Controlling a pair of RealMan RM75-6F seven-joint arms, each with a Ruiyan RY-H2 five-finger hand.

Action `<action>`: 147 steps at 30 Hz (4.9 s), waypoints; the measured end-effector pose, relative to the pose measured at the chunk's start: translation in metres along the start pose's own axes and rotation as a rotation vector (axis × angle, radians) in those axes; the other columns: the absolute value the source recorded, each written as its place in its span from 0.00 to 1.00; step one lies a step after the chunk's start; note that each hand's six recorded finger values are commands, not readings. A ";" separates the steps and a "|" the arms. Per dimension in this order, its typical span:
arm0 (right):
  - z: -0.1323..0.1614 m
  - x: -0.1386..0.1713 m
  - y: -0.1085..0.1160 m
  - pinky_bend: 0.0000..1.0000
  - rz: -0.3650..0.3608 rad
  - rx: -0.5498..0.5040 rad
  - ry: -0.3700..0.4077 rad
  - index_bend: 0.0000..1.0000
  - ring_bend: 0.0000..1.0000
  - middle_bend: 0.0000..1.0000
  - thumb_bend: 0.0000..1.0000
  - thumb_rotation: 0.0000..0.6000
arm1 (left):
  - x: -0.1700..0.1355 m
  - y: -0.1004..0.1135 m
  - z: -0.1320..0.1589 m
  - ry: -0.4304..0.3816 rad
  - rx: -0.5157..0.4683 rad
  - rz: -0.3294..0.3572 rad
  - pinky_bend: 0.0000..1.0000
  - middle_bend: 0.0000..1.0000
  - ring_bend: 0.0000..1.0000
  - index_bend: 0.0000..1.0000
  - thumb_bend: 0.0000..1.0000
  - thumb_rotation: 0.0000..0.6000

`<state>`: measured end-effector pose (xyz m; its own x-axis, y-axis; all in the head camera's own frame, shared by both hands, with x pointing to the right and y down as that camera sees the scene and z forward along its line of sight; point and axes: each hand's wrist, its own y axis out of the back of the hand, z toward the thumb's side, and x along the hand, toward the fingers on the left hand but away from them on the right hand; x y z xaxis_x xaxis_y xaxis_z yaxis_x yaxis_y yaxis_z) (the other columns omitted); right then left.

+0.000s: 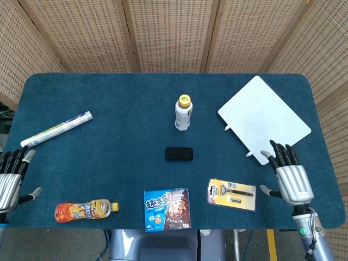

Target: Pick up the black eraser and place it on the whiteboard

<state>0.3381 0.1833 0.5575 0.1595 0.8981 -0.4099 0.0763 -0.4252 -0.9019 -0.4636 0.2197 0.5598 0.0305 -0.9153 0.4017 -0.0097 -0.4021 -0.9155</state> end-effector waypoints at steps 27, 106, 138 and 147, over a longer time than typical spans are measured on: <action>0.121 -0.080 -0.045 0.00 0.237 -0.081 -0.027 0.27 0.00 0.00 0.02 1.00 | 0.003 -0.005 0.000 -0.010 -0.006 -0.002 0.00 0.00 0.00 0.00 0.18 1.00; 0.205 -0.172 -0.146 0.00 0.342 -0.079 -0.077 0.30 0.00 0.00 0.05 1.00 | 0.017 -0.020 -0.022 0.060 -0.013 -0.056 0.00 0.00 0.00 0.00 0.18 1.00; 0.214 -0.176 -0.149 0.00 0.325 -0.060 -0.068 0.42 0.00 0.00 0.23 1.00 | 0.017 -0.025 -0.016 0.044 -0.008 -0.077 0.00 0.00 0.00 0.00 0.18 1.00; 0.212 -0.174 -0.149 0.00 0.330 -0.059 -0.072 0.42 0.00 0.00 0.23 1.00 | 0.016 -0.025 -0.015 0.038 -0.010 -0.077 0.00 0.00 0.00 0.00 0.18 1.00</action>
<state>0.0906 0.1140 0.7340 0.1151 0.7158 -0.6888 0.0889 -0.6980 -0.7105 -0.4778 0.2144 0.5892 -0.0066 -0.8818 0.4716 -0.0188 -0.4714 -0.8817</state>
